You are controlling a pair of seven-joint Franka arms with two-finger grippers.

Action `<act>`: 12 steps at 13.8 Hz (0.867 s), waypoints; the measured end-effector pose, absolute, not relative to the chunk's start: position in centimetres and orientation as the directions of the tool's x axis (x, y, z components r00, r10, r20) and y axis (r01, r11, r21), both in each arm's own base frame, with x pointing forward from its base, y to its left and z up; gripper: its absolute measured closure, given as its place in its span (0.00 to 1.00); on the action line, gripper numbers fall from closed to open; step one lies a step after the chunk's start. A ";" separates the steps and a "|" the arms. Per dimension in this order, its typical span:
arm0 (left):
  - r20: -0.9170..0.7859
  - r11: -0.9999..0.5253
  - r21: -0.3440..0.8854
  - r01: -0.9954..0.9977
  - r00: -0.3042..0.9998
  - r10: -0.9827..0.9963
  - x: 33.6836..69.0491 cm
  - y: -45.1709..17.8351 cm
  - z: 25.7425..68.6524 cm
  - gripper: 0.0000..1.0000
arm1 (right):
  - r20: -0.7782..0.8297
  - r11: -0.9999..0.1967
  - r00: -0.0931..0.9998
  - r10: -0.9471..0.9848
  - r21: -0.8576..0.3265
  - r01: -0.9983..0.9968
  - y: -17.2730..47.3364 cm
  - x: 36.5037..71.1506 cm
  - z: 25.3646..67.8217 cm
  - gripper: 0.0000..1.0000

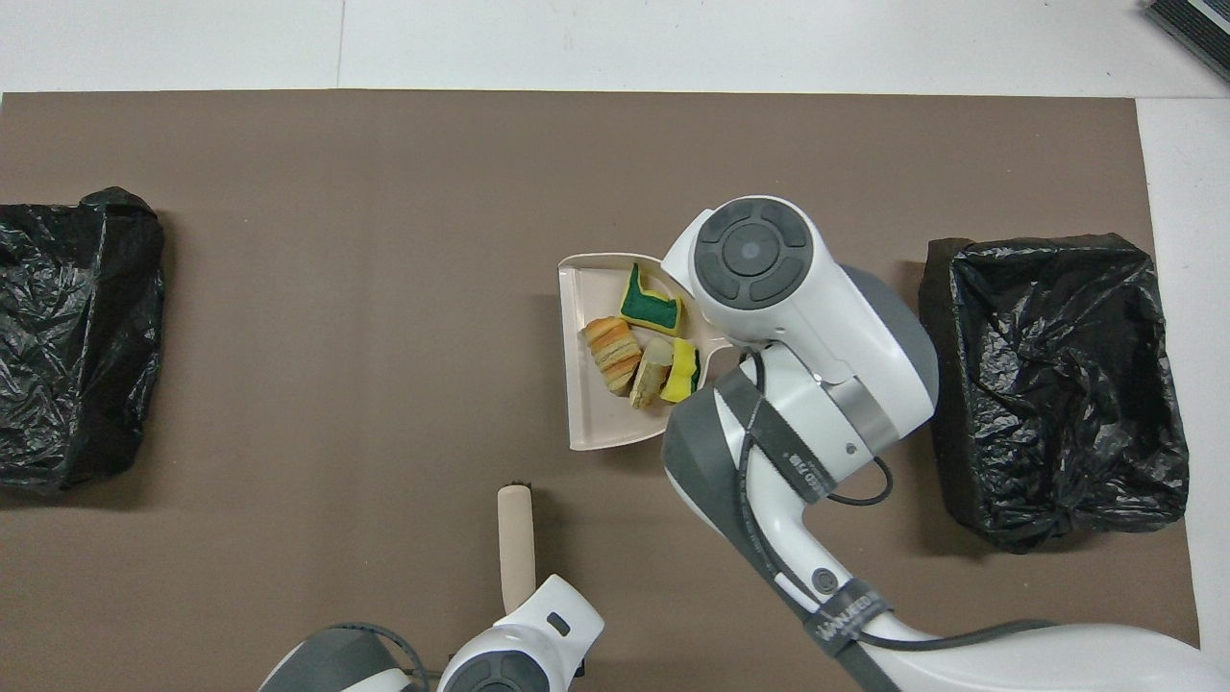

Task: Sweep and dump trash in bin
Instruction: 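Carry the loaded dustpan with the right gripper toward the nearby bin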

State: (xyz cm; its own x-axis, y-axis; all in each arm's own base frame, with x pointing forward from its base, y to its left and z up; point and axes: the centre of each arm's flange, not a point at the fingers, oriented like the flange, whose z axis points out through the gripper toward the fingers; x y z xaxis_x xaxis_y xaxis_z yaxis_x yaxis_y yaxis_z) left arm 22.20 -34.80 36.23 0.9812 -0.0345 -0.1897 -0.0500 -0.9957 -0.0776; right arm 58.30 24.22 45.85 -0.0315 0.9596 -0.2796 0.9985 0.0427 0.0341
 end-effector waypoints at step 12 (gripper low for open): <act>-0.201 -0.998 -0.052 -0.024 0.980 -0.013 22.7 -36.6 32.5 0.44 | -0.243 -0.013 0.012 0.970 -0.004 1.000 0.2 60.2 54.9 0.67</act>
State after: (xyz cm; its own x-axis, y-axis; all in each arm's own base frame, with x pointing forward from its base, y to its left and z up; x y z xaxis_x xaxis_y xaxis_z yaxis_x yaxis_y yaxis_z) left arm 22.70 -36.63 32.46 0.9795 -0.0132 -0.2008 -0.0240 -0.9984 -0.0519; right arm 60.22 0.17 54.89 0.0116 0.9700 -0.2428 0.9999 -0.0130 -0.0041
